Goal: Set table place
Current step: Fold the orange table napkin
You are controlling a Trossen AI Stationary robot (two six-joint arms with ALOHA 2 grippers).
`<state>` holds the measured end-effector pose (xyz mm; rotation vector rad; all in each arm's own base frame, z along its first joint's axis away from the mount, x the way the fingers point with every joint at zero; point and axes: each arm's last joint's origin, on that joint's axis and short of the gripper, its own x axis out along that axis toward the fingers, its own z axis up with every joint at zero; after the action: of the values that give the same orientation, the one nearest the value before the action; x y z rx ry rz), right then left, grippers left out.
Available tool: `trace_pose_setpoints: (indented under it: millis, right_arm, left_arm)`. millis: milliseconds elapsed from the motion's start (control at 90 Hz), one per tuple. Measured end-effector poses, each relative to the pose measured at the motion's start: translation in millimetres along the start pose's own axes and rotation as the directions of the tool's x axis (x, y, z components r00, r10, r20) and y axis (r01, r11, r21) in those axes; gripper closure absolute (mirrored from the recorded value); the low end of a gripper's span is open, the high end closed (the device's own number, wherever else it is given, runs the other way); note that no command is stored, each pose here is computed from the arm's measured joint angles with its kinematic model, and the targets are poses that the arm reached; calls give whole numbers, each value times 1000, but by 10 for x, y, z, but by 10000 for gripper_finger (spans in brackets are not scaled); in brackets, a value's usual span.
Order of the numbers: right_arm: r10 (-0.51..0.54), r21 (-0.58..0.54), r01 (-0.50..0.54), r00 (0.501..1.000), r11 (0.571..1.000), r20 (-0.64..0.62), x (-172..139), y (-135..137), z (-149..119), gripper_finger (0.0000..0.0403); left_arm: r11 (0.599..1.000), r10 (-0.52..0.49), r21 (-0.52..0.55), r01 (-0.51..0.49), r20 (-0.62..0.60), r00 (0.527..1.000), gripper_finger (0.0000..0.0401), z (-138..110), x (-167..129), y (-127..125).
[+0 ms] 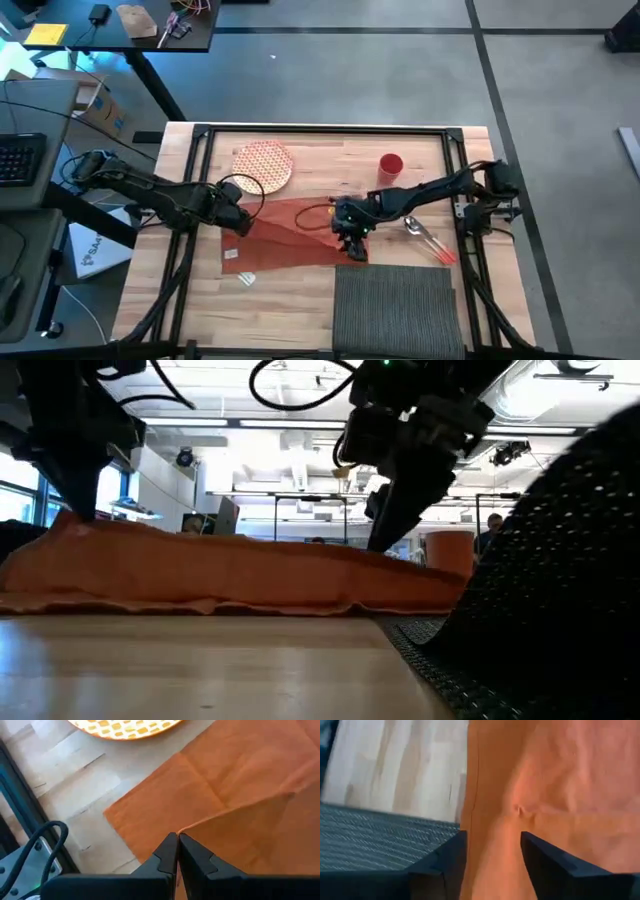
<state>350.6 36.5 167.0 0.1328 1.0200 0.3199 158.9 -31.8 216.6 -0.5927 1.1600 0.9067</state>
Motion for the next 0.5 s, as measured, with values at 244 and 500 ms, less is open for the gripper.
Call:
trace_pose_setpoints:
  millis: [244,500]
  right_arm:
    - [-293,-15,293,953,956,-82,65,205,-109,215]
    - [-293,51,312,929,949,-225,192,155,-262,280]
  left_arm:
    - [999,-5,51,5,0,1000,401,-1,6,-5]
    - [998,-10,58,10,6,1000,401,2,5,-11]
